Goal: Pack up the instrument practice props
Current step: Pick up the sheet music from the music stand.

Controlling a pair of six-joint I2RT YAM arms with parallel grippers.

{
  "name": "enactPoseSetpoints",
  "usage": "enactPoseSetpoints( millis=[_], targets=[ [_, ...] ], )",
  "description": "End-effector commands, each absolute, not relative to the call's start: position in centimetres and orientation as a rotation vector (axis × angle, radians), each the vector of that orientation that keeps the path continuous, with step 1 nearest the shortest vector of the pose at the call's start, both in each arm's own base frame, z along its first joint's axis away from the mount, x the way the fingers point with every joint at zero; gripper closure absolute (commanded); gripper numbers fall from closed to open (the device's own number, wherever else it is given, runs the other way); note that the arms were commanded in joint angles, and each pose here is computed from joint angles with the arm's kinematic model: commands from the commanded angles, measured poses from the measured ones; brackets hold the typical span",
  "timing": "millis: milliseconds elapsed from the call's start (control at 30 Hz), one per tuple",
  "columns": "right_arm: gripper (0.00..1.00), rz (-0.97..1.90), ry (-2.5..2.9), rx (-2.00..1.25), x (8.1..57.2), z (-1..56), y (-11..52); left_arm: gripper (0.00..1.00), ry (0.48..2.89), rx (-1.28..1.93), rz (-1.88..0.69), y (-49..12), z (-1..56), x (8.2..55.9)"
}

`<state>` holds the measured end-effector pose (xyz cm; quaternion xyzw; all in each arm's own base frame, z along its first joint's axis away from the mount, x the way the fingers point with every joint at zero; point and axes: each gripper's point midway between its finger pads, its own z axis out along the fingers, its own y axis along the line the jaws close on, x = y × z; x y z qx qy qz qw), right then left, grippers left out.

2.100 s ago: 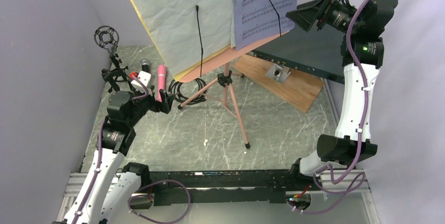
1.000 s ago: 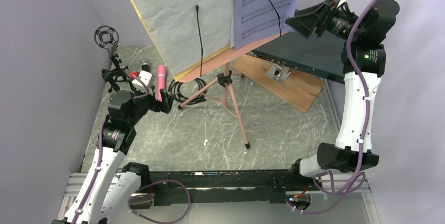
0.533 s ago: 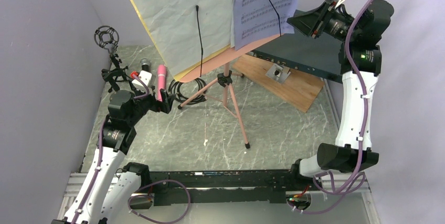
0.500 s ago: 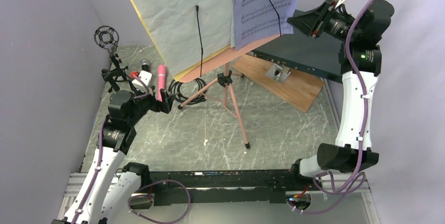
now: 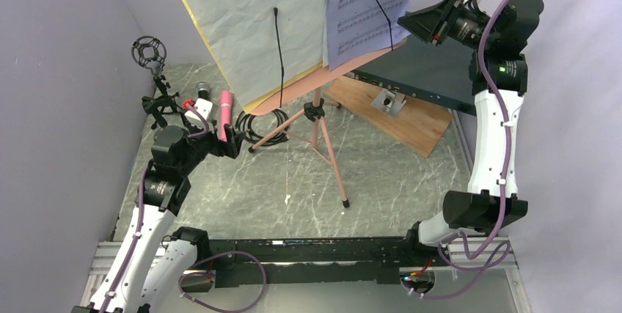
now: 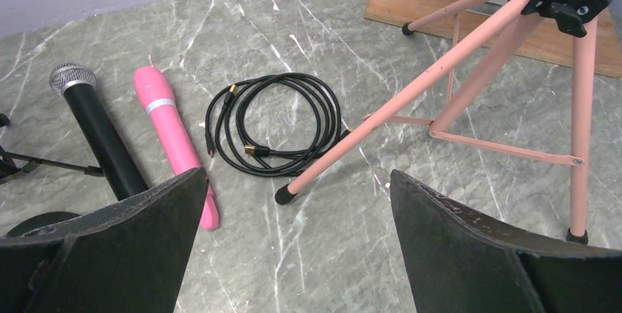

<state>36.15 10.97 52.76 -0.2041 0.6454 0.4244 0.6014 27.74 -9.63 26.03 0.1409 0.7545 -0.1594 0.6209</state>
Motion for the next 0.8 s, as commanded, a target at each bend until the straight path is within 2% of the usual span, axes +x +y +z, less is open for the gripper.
enactPoseSetpoints(
  millis=[0, 133, 300, 767],
  targets=[
    [0.75, 0.960, 1.440, -0.512, 36.0, 54.5, 11.4, 0.01, 1.721, 0.337, -0.369, -9.7, 26.8, 27.7],
    [1.00, 0.953, 1.414, -0.546, 35.6, 55.2, 11.6, 0.01, 1.720, 0.336, -0.366, -9.6, 26.9, 27.7],
    [1.00, 0.861, 1.391, -0.537, 35.0, 56.6, 10.5, 0.01, 1.717, 0.337, -0.365, -9.6, 26.9, 27.7],
    [1.00, 0.500, 1.312, -0.245, 34.5, 62.1, 2.1, 0.00, 1.708, 0.337, -0.363, -9.6, 27.2, 27.5]
  ],
)
